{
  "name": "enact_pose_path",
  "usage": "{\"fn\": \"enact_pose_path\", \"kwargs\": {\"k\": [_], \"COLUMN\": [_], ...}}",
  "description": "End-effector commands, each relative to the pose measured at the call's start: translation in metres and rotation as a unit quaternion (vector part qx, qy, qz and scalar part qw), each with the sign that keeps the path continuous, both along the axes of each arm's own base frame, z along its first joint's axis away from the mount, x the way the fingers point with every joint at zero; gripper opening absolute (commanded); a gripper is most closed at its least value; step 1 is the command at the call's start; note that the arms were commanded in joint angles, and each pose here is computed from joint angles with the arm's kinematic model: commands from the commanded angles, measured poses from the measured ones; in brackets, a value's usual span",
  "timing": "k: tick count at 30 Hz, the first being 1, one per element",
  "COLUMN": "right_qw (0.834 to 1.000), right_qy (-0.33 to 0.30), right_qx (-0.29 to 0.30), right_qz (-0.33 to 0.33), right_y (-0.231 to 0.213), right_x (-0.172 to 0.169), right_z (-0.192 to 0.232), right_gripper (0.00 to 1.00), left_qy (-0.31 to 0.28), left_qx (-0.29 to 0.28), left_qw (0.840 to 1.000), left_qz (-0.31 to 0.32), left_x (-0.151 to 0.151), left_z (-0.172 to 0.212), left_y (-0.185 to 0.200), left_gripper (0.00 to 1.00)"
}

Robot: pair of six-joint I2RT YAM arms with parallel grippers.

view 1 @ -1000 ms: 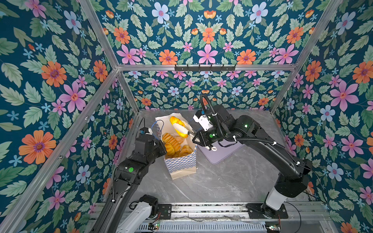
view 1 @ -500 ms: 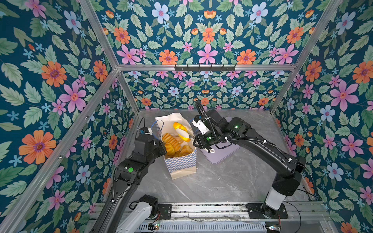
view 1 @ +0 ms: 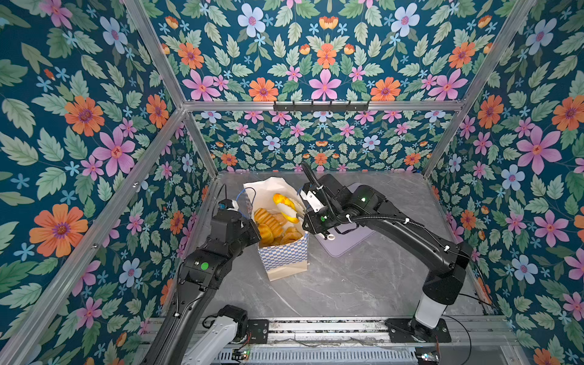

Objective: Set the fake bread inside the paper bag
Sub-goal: 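Lower the yellow bun into the bag held by the left gripper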

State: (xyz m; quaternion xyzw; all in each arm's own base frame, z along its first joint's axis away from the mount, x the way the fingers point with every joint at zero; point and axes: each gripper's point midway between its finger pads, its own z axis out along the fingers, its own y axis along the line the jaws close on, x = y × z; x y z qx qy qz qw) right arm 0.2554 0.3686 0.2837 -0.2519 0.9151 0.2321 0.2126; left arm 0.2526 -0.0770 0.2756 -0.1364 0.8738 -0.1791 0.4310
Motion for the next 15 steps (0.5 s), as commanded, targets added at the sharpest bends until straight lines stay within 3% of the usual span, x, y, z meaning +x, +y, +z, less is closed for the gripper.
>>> {"fn": "enact_pose_path", "kwargs": {"k": [1,15], "right_qw": [1.0,1.0], "right_qy": [-0.002,-0.014], "right_qx": [-0.006,-0.001], "right_qz": [-0.004,0.007], "right_y": [-0.001,0.006], "right_x": [0.002,-0.002], "right_z": [-0.002,0.01], "right_gripper": [0.37,0.46], "left_qy": [-0.006,-0.005], "left_qx": [0.004,0.005], "left_qw": [1.0,1.0], "left_qz": [0.005,0.005], "left_x": [0.0,0.0], "left_z": [0.002,0.001], "left_y": [0.003,0.003], "left_gripper": [0.12,0.12]}}
